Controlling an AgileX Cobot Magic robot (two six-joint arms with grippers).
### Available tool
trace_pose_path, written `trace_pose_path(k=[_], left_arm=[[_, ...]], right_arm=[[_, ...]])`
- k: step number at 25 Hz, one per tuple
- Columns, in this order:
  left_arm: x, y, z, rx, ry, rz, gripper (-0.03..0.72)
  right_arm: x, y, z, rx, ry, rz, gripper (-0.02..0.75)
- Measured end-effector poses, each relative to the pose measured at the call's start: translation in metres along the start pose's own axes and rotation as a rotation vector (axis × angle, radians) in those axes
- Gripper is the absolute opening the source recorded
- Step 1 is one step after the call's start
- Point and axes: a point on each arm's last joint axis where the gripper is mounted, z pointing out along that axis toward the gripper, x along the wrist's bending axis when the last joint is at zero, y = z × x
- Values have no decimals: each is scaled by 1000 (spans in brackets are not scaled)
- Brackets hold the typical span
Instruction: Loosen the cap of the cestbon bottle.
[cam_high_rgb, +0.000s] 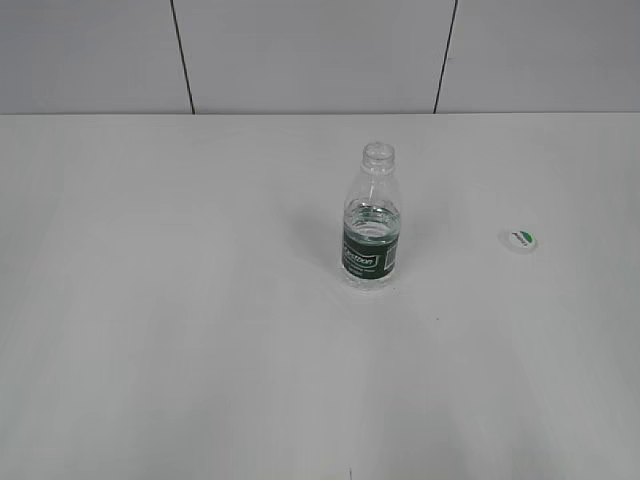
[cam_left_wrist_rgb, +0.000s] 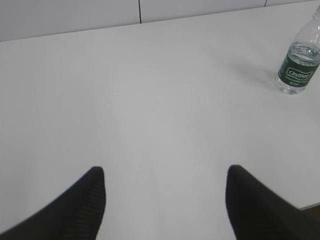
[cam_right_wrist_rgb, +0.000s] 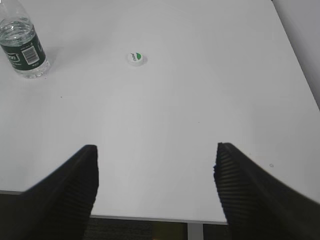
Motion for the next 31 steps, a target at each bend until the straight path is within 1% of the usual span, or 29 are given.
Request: trace_pose_path(k=[17,19,26,31], left_arm=[[0,0,0,-1,1,-4,461],[0,0,0,-1,14,-10,461],[-1,0,0,2,120,-62,461],[-1,0,0,3,131,-68,456]], right_arm=[[0,0,0,-1,8,-4,554],[0,0,0,-1,8,-4,554],[0,0,0,-1,8,-3,554],[0,0,0,-2,8,-3,554]])
